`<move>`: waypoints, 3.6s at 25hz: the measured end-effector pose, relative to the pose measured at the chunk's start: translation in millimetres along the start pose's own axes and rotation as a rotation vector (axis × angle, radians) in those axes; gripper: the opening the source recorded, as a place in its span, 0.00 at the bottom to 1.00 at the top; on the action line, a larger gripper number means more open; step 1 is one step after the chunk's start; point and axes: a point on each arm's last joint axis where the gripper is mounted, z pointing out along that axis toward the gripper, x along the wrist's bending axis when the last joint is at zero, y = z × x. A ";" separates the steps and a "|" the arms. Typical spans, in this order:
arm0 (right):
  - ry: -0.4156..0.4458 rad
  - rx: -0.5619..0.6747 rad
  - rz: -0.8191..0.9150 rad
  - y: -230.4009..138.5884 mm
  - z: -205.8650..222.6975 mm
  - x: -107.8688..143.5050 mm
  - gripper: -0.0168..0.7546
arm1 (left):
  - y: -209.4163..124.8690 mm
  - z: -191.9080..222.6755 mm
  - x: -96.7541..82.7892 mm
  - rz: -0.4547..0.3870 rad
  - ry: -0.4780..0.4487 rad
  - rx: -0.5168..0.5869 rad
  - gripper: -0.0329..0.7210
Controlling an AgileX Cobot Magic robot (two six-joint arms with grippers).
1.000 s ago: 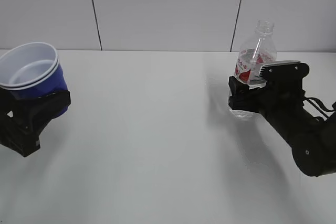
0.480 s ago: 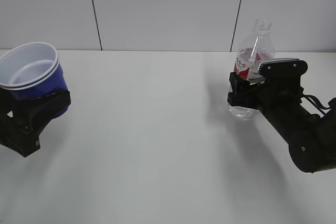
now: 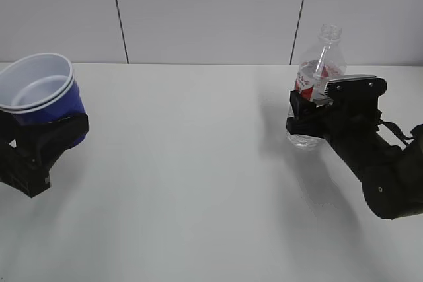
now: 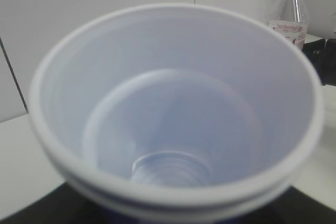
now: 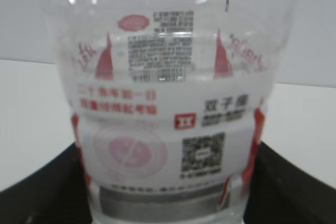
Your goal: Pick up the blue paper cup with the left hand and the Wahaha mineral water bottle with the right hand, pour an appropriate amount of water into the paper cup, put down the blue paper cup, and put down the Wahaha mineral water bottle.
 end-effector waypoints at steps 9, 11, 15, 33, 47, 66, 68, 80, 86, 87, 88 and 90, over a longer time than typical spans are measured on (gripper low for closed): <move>-0.003 -0.018 -0.004 -7.7 1.0 0.4 0.65 | 0.0 0.0 0.0 0.000 0.000 0.000 0.60; -0.001 -0.025 -0.005 -9.2 1.5 0.8 0.65 | 0.0 0.0 0.0 0.000 0.000 0.000 0.60; -0.001 -0.029 0.008 -9.1 2.0 0.8 0.65 | 0.0 0.0 0.0 0.000 0.000 0.000 0.60; 0.003 -0.045 0.015 43.6 -7.0 -2.9 0.65 | -25.3 78.9 17.1 -0.025 -0.049 0.103 0.59; -0.019 -0.095 -0.147 85.2 4.3 -7.9 0.65 | -28.4 146.3 7.0 0.048 -0.391 0.033 0.59; 0.057 -0.277 -0.689 132.4 32.4 7.1 0.65 | -32.1 185.8 -20.4 0.076 -0.707 0.110 0.59; 0.067 -0.268 -0.739 127.4 34.0 8.4 0.65 | -32.6 188.0 -23.7 0.096 -0.703 0.128 0.59; 0.058 -0.257 -0.952 119.8 36.5 9.7 0.64 | -36.7 214.2 -13.1 0.044 -0.585 0.125 0.59; 0.055 -0.258 -0.978 119.8 36.5 9.7 0.64 | -38.5 218.3 -5.4 0.005 -0.529 0.108 0.59; 0.054 -0.259 -0.983 119.8 36.5 9.7 0.64 | -39.2 218.9 -2.8 -0.006 -0.515 0.105 0.59; 0.053 -0.259 -0.991 119.8 36.5 9.7 0.64 | -39.9 219.4 -1.5 -0.014 -0.506 0.104 0.59; 0.052 -0.260 -1.005 119.8 36.5 9.7 0.64 | -38.9 220.2 2.0 -0.034 -0.481 0.096 0.59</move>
